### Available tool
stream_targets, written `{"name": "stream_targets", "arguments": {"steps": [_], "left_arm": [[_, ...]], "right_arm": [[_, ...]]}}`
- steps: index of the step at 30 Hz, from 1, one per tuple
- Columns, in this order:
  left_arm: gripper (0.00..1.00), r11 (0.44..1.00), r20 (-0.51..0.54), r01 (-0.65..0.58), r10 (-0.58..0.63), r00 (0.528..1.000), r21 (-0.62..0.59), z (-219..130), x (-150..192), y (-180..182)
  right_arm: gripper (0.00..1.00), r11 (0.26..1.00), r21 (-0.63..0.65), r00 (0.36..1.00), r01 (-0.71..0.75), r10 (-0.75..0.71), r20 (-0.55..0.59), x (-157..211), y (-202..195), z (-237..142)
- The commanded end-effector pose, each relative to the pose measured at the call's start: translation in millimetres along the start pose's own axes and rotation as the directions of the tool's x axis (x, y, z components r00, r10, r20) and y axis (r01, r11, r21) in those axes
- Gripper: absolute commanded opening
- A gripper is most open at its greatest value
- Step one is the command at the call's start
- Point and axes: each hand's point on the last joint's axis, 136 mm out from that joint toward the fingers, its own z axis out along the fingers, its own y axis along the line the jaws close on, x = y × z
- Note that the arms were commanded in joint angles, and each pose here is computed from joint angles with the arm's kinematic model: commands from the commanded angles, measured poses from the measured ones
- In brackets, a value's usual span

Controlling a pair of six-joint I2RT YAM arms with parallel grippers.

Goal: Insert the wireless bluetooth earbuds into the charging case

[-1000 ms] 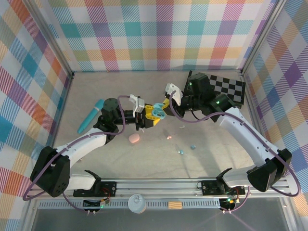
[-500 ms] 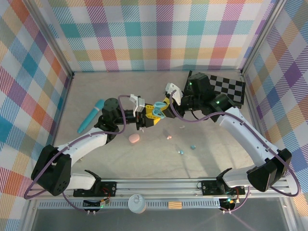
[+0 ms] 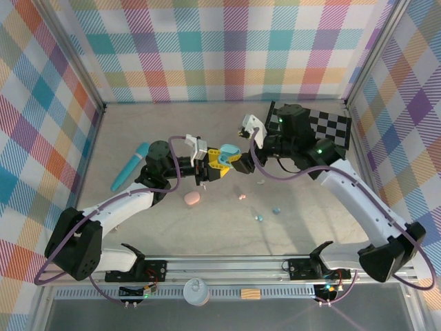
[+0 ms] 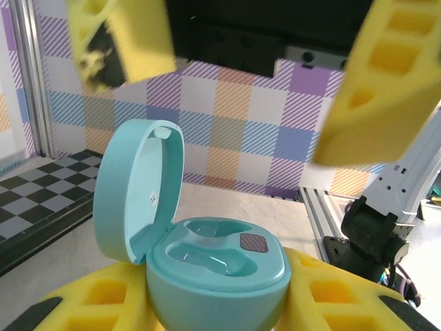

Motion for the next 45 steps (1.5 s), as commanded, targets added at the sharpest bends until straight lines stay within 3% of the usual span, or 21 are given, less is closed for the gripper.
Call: {"name": "stream_targets", "arguments": {"steps": [1, 4, 8, 11, 15, 20, 26, 28, 33, 39, 45], "left_arm": [[0.32, 0.998, 0.038, -0.052, 0.053, 0.998, -0.022, -1.8, -5.9, 0.8], [0.32, 0.996, 0.05, -0.069, 0.071, 0.996, -0.051, -3.4, -7.5, 4.3], [0.32, 0.994, 0.08, -0.082, 0.089, 0.993, -0.077, -4.8, -10.9, 8.0], [0.32, 0.993, 0.101, -0.084, 0.093, 0.991, -0.083, -5.9, -14.5, 8.4], [0.32, 0.992, 0.121, -0.093, 0.103, 0.987, -0.089, -8.8, -19.0, 6.2], [0.32, 0.991, 0.128, -0.099, 0.109, 0.986, -0.085, -10.4, -21.0, 3.8], [0.32, 0.993, 0.148, -0.097, 0.107, 0.983, -0.074, -10.7, -24.2, 1.8], [0.32, 0.993, 0.148, -0.096, 0.105, 0.983, -0.07, -10.7, -24.5, 1.6], [0.32, 0.993, 0.148, -0.098, 0.107, 0.983, -0.068, -10.6, -25.1, 1.1], [0.32, 0.993, 0.144, -0.095, 0.104, 0.984, -0.068, -10.7, -23.1, 2.4], [0.32, 0.993, 0.141, -0.096, 0.105, 0.984, -0.071, -11.8, -22.0, 3.6]], "right_arm": [[0.91, 1.0, 0.012, 0.995, -0.006, 0.005, 0.103, -19.9, 3.3, -19.0], [0.91, 0.994, 0.064, 0.98, -0.087, 0.074, 0.184, -28.1, -8.3, -38.1], [0.91, 0.933, 0.177, 0.914, -0.313, 0.245, 0.324, -19.9, -44.9, -70.4], [0.9, 0.814, 0.293, 0.844, -0.502, 0.386, 0.372, 15.0, -72.0, -88.9], [0.89, 0.629, 0.414, 0.751, -0.658, 0.591, 0.296, 85.9, -79.3, -88.8], [0.87, 0.391, 0.408, 0.495, -0.825, 0.849, 0.187, 163.0, -50.6, -64.9], [0.83, 0.122, 0.393, 0.176, -0.911, 0.979, 0.106, 236.7, -2.5, -44.3], [0.82, 0.053, 0.41, 0.097, -0.91, 0.991, 0.087, 255.8, 10.6, -42.0], [0.77, 0.013, 0.462, 0.014, -0.887, 1.0, -0.001, 283.8, 32.2, -37.4], [0.76, -0.053, 0.429, -0.098, -0.902, 0.992, -0.083, 300.3, 58.6, -18.8], [0.71, -0.059, 0.496, -0.099, -0.866, 0.994, -0.054, 317.9, 51.6, -16.6]]}}
